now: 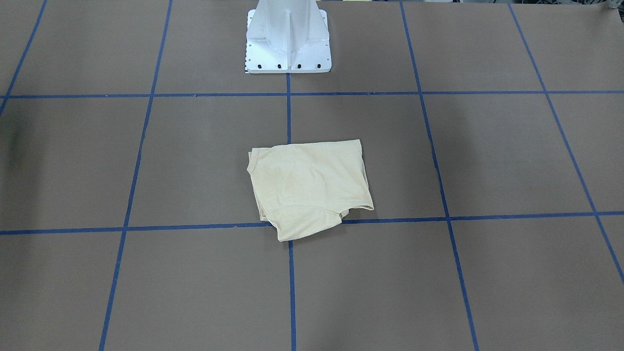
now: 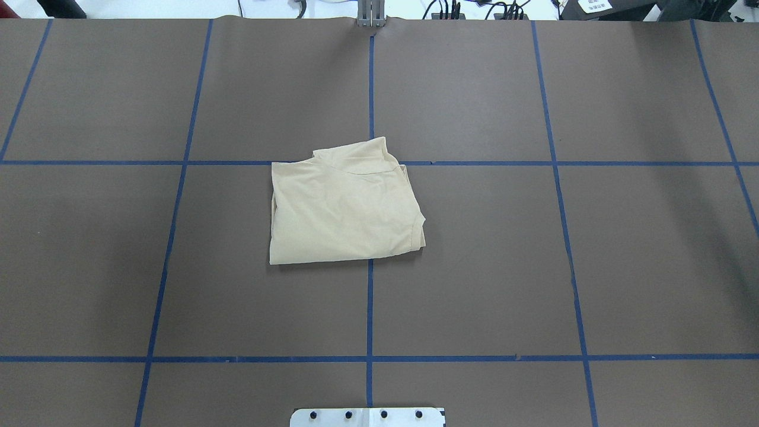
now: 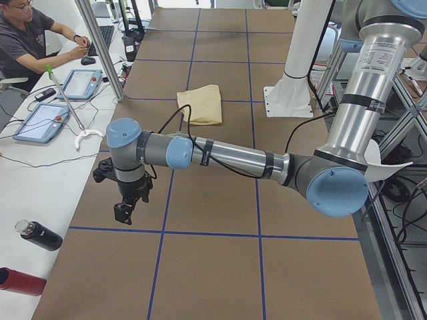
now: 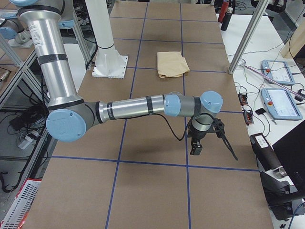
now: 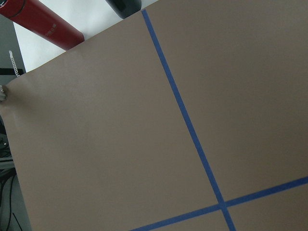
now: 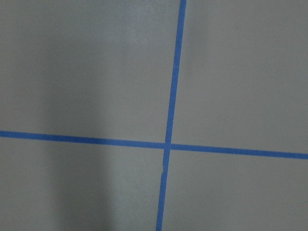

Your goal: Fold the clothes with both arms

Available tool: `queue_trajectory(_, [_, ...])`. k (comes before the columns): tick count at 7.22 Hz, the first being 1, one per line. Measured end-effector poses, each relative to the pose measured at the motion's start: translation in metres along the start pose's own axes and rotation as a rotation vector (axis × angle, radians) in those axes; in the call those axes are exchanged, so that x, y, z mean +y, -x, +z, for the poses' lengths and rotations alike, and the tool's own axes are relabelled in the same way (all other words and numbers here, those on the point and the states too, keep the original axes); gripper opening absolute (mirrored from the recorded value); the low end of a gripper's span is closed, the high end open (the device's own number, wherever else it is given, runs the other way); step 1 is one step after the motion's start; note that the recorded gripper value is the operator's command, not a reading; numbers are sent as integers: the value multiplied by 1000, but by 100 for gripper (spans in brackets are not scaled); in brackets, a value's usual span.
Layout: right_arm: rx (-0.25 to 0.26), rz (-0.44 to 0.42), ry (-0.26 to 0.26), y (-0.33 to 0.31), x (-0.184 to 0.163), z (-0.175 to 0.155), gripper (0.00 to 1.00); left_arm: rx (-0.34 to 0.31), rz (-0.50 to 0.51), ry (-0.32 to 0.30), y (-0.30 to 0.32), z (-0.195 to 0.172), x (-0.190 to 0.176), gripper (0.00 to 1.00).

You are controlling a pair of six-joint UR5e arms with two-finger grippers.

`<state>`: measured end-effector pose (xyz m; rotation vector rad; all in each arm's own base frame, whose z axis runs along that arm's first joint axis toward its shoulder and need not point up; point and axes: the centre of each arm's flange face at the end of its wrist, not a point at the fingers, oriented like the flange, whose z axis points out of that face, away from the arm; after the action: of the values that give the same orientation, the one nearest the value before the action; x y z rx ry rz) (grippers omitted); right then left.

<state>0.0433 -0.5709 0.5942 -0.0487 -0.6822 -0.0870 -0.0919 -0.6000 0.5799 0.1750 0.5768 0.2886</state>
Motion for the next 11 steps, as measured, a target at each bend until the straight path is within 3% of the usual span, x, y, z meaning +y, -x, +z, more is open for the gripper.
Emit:
queue_trajectory(2, [-59,43,41,-16,30,27,100,151,-27,2,7,40,54,100])
queue_trajectory(3, [-80,61,53,-22,42,38,100,178,-27,-6,8,52,69,99])
queue_trajectory(6, [-93,49,21,-36,68,57,100,166,-42,0,11,60,79,100])
queue_trajectory(8, [-91,63,-6,-31,69,51,100,117,-106,2,15,59,79,100])
queue_trajectory(11, [-91,110,-54,-23,68,42,100,104,-191,-37,11,53,74,99])
